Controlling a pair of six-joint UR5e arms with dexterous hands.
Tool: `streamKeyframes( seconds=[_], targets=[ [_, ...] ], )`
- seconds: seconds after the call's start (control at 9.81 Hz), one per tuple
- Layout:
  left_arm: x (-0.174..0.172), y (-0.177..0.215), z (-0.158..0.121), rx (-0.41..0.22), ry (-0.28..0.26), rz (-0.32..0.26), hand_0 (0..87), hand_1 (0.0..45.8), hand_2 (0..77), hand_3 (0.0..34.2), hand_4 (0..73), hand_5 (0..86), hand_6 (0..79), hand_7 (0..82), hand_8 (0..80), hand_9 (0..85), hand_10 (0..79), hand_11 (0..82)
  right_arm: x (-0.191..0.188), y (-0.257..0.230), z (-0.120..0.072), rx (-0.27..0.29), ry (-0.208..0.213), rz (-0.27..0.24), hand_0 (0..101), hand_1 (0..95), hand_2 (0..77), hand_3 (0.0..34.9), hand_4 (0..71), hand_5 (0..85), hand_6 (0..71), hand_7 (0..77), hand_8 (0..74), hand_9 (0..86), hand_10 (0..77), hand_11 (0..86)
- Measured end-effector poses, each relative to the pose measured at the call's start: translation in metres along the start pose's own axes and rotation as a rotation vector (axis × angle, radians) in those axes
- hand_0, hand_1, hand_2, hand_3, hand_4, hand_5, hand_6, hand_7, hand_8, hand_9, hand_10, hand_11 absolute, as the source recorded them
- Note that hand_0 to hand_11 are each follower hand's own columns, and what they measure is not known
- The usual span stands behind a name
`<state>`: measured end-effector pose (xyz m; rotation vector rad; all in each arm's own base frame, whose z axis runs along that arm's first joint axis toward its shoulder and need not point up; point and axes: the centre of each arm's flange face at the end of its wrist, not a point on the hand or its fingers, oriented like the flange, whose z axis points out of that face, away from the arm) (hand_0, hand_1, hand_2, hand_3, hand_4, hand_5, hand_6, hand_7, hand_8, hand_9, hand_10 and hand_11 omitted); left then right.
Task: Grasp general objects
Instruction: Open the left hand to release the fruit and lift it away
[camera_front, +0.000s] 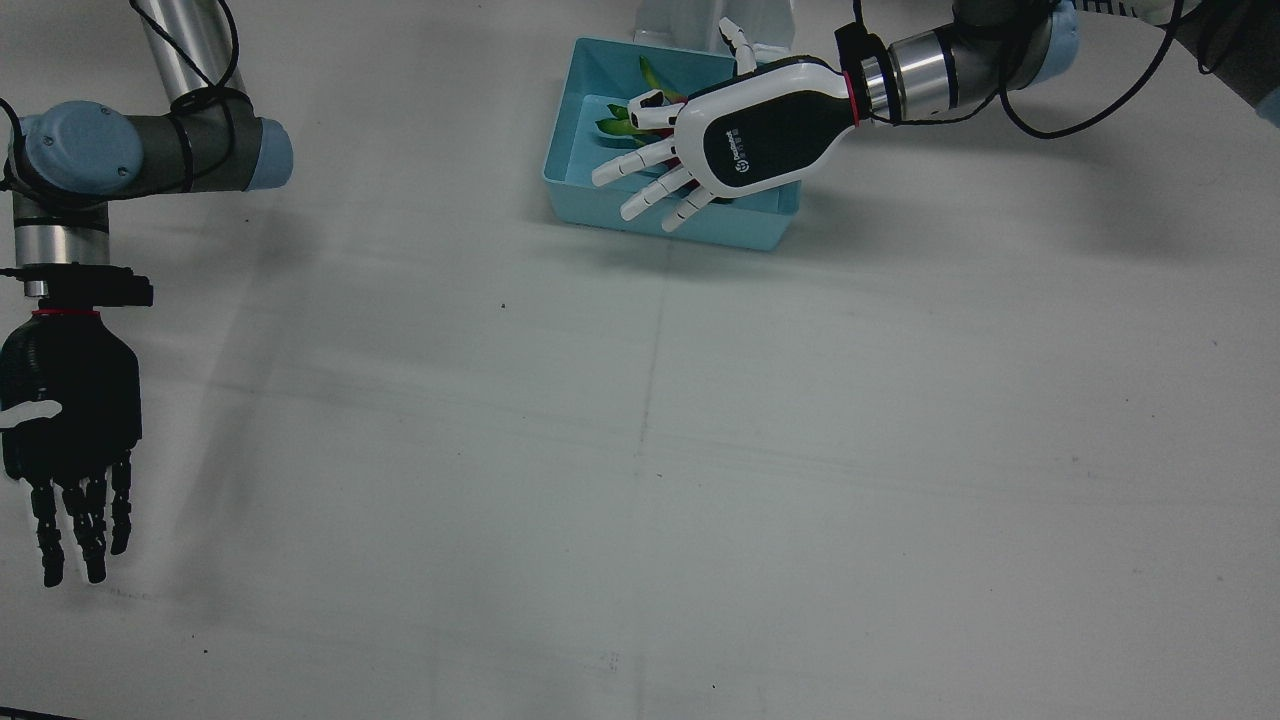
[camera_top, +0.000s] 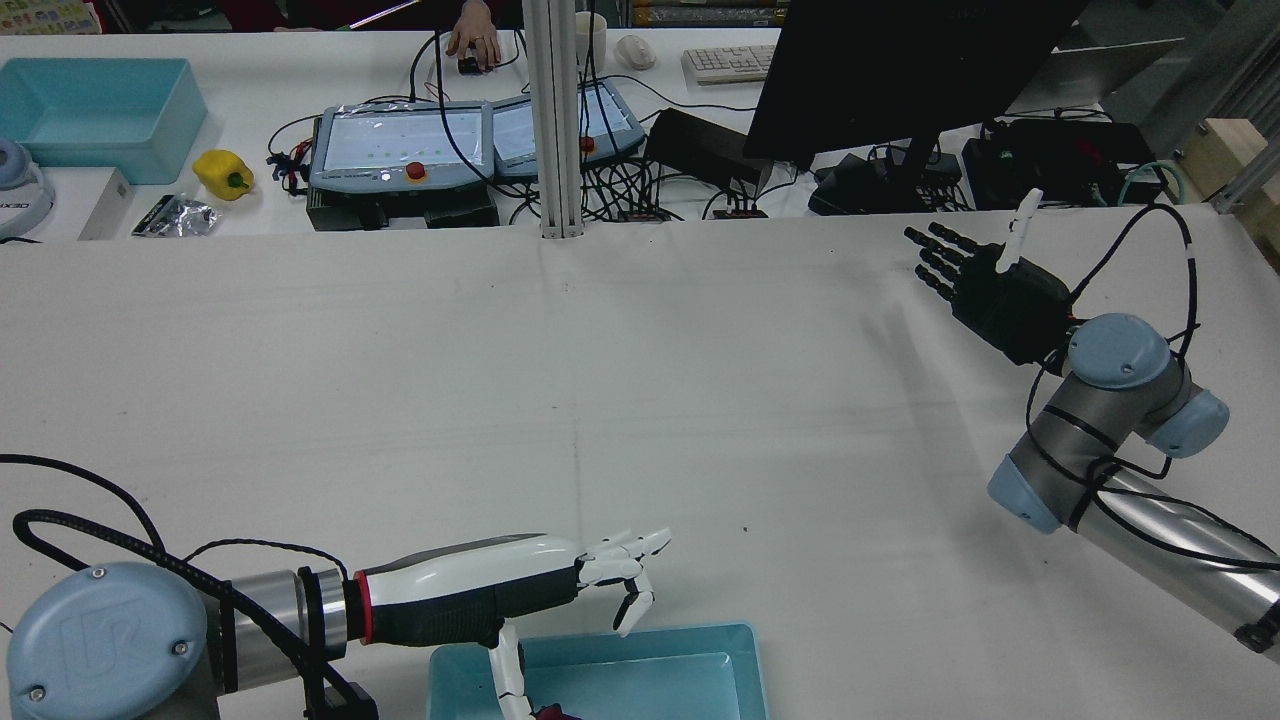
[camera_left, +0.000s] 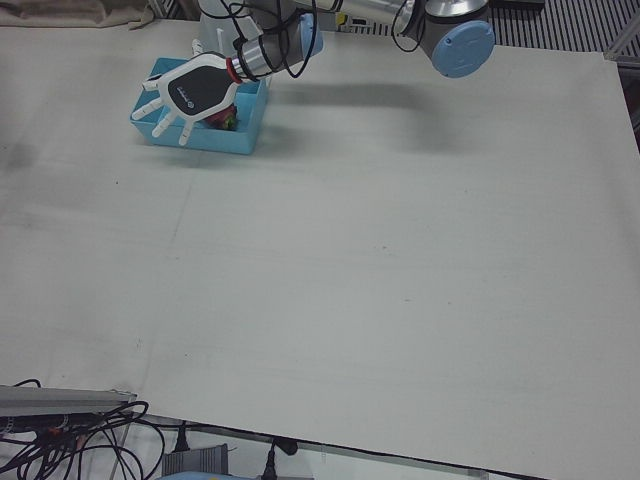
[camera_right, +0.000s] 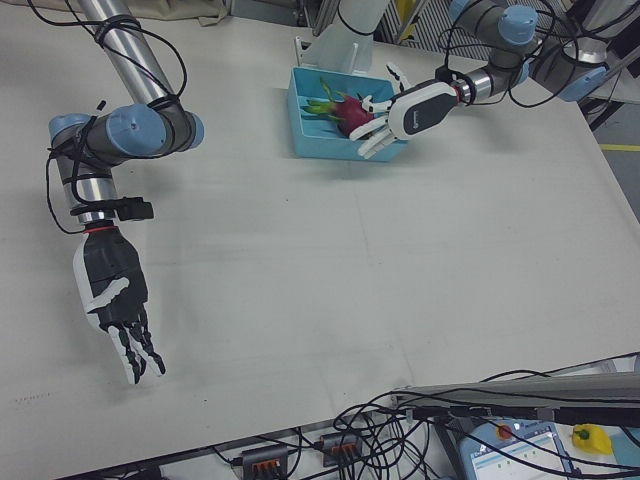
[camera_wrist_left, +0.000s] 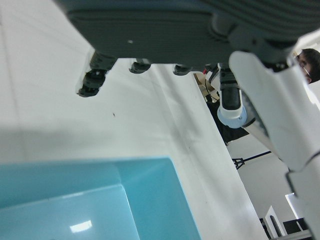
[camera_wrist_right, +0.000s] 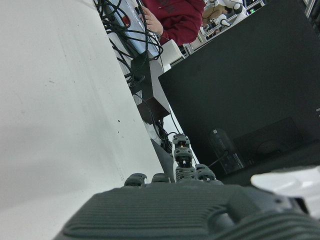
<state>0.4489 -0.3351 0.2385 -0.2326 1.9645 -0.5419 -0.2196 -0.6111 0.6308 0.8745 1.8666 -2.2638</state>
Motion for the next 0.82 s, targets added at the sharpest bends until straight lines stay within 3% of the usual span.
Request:
streamKeyframes(
  seconds=[0.1, 0.2, 0.41, 0.51, 0.71, 0.82],
  targets=[
    [0.015, -0.026, -0.01, 0.042, 0.028, 0.016, 50.9, 0.5, 2.2, 28.0, 0.0, 72.5, 0.0, 0.5, 1.1, 0.5, 21.8, 0.0, 0.0, 0.0, 0.0, 0.0, 0.0, 0.0, 0, 6.5, 1.6, 0.0, 0.0, 0.0, 0.0, 0.0, 0.0, 1.1, 0.0, 0.5],
    [0.031, -0.057, -0.023, 0.093, 0.057, 0.035, 50.9, 0.5, 2.2, 28.0, 0.0, 72.5, 0.0, 0.5, 1.1, 0.5, 21.8, 0.0, 0.0, 0.0, 0.0, 0.0, 0.0, 0.0, 0, 6.5, 1.6, 0.0, 0.0, 0.0, 0.0, 0.0, 0.0, 1.1, 0.0, 0.5],
    [0.054, -0.121, -0.049, 0.195, 0.106, 0.051, 54.0, 0.5, 1.6, 20.8, 0.5, 72.5, 0.0, 0.5, 1.1, 0.5, 21.8, 0.0, 0.0, 0.0, 0.0, 0.0, 0.0, 0.0, 0, 6.5, 2.2, 0.0, 0.0, 0.0, 0.0, 0.0, 0.0, 1.1, 0.0, 1.1],
    [0.055, -0.151, -0.061, 0.233, 0.131, 0.03, 54.0, 0.5, 1.6, 20.8, 0.5, 72.5, 0.0, 0.5, 1.1, 0.5, 21.8, 0.0, 0.0, 0.0, 0.0, 0.0, 0.0, 0.0, 0, 6.5, 1.6, 0.0, 0.0, 0.0, 0.0, 0.0, 0.0, 1.1, 0.0, 1.1],
    [0.054, -0.212, -0.103, 0.321, 0.183, 0.012, 57.3, 0.5, 1.6, 13.0, 0.5, 72.5, 0.0, 0.5, 0.5, 0.5, 22.4, 0.5, 0.0, 0.0, 0.0, 0.0, 0.0, 0.0, 0, 6.5, 1.6, 0.0, 0.0, 0.0, 0.0, 0.0, 0.0, 1.1, 0.0, 1.1],
    [0.048, -0.245, -0.137, 0.376, 0.205, 0.017, 57.3, 0.5, 1.6, 13.0, 0.5, 72.5, 0.0, 0.5, 0.5, 0.5, 22.4, 0.5, 0.0, 0.0, 0.0, 0.0, 0.0, 0.0, 0, 6.5, 1.6, 0.0, 0.0, 0.0, 0.0, 0.0, 0.0, 1.1, 0.0, 1.1]
  ],
)
